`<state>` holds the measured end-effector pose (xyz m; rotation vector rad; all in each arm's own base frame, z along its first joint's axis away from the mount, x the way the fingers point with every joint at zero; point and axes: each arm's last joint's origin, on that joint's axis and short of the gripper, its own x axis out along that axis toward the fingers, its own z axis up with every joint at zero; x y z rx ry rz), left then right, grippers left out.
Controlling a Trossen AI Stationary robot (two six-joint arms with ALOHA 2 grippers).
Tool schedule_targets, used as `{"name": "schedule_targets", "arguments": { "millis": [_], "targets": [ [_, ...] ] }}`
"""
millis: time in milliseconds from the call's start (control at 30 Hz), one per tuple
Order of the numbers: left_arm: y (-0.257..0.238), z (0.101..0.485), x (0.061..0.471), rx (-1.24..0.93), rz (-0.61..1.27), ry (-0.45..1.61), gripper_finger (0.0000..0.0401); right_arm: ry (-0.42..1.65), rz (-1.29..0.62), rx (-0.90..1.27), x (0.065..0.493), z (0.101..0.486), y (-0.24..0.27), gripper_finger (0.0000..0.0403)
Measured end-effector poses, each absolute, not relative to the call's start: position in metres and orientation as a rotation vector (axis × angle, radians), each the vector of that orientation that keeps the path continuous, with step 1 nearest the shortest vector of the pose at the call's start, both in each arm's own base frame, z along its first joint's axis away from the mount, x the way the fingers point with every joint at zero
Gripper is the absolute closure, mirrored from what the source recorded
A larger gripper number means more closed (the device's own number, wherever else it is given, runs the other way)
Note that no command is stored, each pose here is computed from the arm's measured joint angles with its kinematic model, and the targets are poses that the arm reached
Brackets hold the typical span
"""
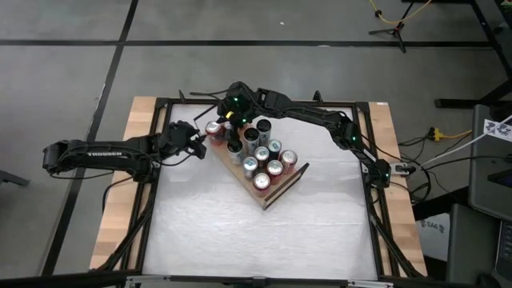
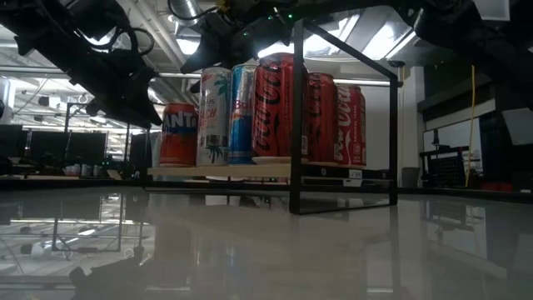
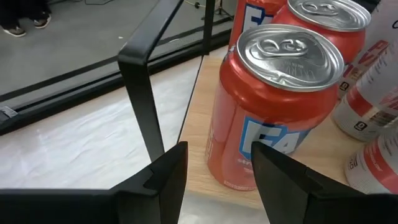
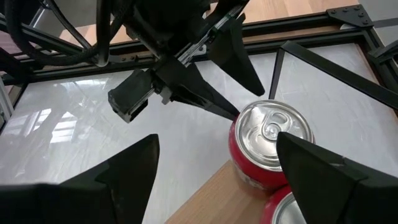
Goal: Place canned beverage on shelf
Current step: Put the red soda can on the shelf aligned with the other red soda cans, then return to Home Position
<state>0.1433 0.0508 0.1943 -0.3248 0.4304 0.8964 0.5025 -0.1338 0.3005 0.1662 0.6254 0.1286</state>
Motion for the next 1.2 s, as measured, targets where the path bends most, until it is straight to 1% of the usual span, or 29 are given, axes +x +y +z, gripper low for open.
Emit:
{"name": "schedule_targets", "arguments": {
  "millis": [233,333,433,567,700,833,1000,1133,1200],
  "targets": [
    [0.050,0.196,0.140,-0.324,0.896,0.432,0.0227,0.627,0.129,0.167,0.502,0.302,-0.134,0.0086],
    [0.048,0.200,0.137,-0.325,0.845,0.412,0.0227,0.618,0.129,0.161,0.499,0.308,-0.133,0.0086],
    [0.046,0.213,0.132,-0.301,0.776,0.391,0.0227,0.589,0.134,0.123,0.490,0.328,-0.130,0.0086],
    [0.043,0.239,0.125,-0.218,0.718,0.364,0.0227,0.541,0.131,0.074,0.467,0.368,-0.124,0.0086],
    [0.040,0.268,0.117,-0.127,0.673,0.339,0.0227,0.544,0.122,0.069,0.437,0.402,-0.115,0.0086],
    [0.037,0.294,0.107,-0.052,0.613,0.332,0.0227,0.525,0.109,0.057,0.396,0.443,-0.103,0.0086],
    [0.031,0.329,0.085,0.006,0.584,0.338,0.0227,0.524,0.087,0.028,0.341,0.483,-0.086,0.0086],
    [0.025,0.354,0.062,0.016,0.577,0.329,0.0227,0.546,0.061,0.000,0.295,0.506,-0.069,0.0086],
    [0.021,0.362,0.050,0.053,0.541,0.323,0.0227,0.569,0.052,-0.023,0.275,0.513,-0.059,0.0086]
  ]
}}
